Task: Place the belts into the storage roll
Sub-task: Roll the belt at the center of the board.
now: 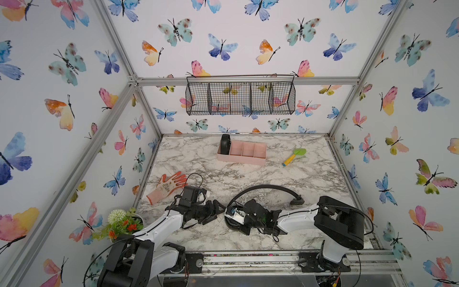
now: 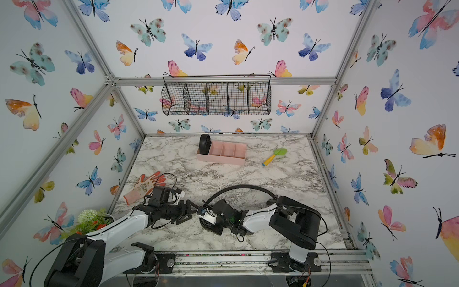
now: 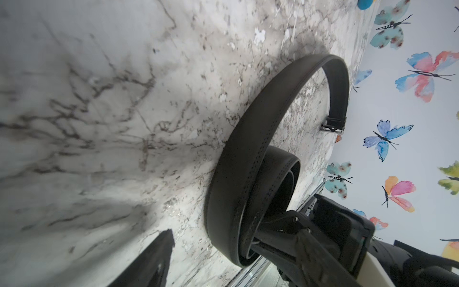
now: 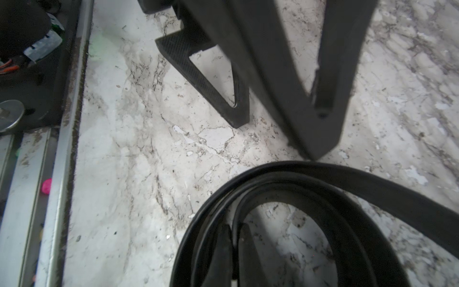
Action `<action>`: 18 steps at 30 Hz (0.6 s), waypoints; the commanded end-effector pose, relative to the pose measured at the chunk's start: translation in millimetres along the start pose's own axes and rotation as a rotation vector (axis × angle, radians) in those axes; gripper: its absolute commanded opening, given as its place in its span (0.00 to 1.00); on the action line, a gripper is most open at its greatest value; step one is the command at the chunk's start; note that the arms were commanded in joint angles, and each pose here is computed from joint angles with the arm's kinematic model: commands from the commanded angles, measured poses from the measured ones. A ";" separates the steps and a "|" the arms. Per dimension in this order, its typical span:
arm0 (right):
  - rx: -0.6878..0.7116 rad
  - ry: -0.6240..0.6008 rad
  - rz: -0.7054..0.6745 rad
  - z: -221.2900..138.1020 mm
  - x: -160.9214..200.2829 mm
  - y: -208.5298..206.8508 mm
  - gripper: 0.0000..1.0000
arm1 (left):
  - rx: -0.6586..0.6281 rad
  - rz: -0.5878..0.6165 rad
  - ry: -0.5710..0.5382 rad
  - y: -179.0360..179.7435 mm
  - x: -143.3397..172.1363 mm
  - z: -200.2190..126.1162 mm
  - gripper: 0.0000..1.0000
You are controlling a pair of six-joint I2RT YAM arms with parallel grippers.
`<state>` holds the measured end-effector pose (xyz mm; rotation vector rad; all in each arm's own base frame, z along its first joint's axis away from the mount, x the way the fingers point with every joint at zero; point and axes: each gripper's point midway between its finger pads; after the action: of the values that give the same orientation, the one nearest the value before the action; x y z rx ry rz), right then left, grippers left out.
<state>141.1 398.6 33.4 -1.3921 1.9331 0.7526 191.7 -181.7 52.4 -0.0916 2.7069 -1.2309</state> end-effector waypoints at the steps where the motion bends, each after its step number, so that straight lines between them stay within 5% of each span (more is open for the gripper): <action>1: -0.035 0.103 0.024 2.1 32.8 8.1 0.03 | 0.003 0.011 0.027 0.0 6.1 6.1 0.74; 13: -0.041 0.107 0.025 1.3 36.3 9.1 0.03 | -0.084 0.067 0.088 10.1 7.3 25.9 0.73; 18: -0.040 0.106 0.022 -0.1 36.8 9.4 0.03 | -0.160 0.097 0.138 16.5 6.0 33.6 0.59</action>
<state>139.8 398.4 33.1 -1.3926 1.9318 0.7619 195.6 -206.3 34.8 0.0745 2.8053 -1.1761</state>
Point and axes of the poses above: each gripper's point midway between its finger pads, its own z axis out along the fingers, its own y axis along the line the jaws close on, x = y × z, and after that the axes turned 8 degrees about z, right-handed
